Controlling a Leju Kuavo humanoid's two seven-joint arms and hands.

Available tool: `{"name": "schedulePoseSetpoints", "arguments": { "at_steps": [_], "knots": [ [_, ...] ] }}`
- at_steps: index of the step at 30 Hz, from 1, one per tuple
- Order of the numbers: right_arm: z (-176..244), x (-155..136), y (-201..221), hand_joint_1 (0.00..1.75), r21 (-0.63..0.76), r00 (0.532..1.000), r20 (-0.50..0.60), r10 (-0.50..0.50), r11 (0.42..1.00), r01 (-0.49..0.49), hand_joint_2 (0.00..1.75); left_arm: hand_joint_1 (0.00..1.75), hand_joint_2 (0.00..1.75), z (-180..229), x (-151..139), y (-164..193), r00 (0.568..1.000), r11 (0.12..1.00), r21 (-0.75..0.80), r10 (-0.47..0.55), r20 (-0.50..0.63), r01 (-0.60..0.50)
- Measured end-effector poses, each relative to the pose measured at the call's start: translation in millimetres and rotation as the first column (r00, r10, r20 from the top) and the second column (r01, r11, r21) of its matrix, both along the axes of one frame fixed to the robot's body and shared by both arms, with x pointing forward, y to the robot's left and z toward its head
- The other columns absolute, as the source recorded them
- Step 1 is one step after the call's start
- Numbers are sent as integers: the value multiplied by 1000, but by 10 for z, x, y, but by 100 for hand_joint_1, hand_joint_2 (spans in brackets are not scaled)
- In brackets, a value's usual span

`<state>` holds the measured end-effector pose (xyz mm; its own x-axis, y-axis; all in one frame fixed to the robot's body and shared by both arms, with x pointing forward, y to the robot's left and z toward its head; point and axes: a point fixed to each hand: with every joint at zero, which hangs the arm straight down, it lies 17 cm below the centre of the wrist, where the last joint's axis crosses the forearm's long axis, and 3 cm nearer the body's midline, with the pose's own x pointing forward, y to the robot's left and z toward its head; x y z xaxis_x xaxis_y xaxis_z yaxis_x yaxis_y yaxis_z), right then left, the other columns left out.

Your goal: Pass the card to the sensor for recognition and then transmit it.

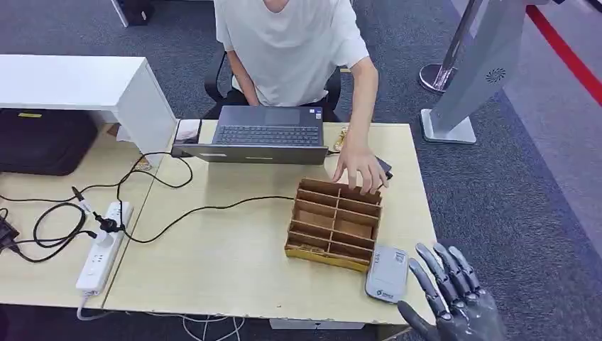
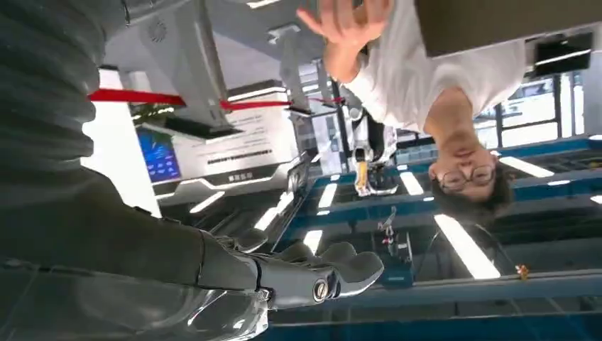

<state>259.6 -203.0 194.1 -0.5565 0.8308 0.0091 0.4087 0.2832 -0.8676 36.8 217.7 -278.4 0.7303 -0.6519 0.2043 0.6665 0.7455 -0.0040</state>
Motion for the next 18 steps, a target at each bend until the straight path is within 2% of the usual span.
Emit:
{"name": "schedulePoseSetpoints", "arguments": {
  "at_steps": [10,18],
  "knots": [
    [-239,47,212,0,-16,996,-70,61,998,-63,175,0,175,-5,-15,18,1000,999,12,-30,-6,30],
    [-703,-9,702,0,-25,959,-202,197,978,-207,175,0,175,-6,-16,19,997,997,20,-80,-8,81]
  ]
}}
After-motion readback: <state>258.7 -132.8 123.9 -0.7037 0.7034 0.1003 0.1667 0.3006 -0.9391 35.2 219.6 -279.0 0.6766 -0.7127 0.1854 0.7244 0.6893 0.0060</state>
